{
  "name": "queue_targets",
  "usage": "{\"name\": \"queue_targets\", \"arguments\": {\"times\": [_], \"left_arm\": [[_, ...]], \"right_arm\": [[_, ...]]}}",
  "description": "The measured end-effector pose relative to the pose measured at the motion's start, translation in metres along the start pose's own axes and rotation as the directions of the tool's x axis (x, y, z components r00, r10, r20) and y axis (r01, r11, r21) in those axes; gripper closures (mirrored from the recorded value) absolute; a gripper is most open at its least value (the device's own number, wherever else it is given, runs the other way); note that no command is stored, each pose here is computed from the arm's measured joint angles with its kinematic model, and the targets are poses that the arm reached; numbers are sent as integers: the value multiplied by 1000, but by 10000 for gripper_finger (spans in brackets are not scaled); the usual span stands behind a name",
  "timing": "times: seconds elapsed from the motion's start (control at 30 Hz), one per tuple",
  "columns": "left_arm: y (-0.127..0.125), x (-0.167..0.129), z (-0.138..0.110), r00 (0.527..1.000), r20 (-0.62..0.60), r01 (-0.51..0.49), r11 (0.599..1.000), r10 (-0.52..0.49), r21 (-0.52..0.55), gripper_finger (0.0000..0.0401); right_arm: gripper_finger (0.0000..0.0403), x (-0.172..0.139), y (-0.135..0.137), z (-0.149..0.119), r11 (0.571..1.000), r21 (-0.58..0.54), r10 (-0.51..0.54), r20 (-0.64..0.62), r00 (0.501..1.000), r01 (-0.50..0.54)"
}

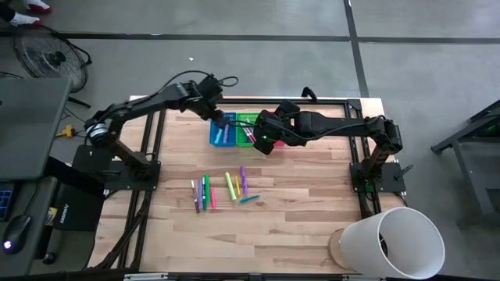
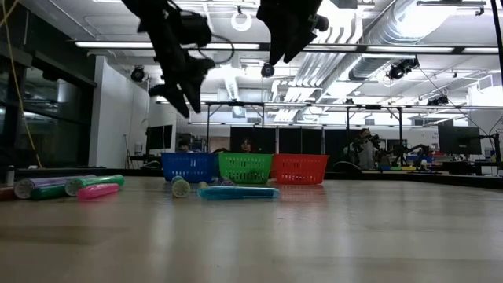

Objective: Pick & Place Markers
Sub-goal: Put the purple highlighter into the blue bin

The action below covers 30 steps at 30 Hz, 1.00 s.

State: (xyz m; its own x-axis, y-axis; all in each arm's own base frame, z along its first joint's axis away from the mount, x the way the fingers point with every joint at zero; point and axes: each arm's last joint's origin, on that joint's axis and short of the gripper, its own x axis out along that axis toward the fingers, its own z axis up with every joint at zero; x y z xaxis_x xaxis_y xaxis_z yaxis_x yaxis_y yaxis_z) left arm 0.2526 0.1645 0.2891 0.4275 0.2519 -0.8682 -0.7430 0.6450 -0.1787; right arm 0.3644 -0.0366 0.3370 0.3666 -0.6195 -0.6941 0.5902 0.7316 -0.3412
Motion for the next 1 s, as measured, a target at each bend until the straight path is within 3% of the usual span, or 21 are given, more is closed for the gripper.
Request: {"name": "queue_targets", "arguments": {"times": [0.23, 0.53, 0.87, 1.0], "left_arm": [[-24, -49, -19, 991, 123, 24, 988, -43, 151, 220], [-45, -102, -50, 962, 247, 51, 965, -116, 257, 219], [-56, -145, -89, 930, 330, 37, 932, -164, 360, 219], [-58, -156, -101, 919, 353, 23, 918, -176, 397, 219]], "right_arm": [[141, 0, 1, 0, 1000, 4, 20, -7, 1000, -20], [141, 0, 3, -1, 989, 111, 105, -37, 994, -100], [141, -2, 9, -3, 927, 252, 311, -97, 946, -279], [141, -5, 16, 2, 888, 284, 390, -47, 920, -362]]}}
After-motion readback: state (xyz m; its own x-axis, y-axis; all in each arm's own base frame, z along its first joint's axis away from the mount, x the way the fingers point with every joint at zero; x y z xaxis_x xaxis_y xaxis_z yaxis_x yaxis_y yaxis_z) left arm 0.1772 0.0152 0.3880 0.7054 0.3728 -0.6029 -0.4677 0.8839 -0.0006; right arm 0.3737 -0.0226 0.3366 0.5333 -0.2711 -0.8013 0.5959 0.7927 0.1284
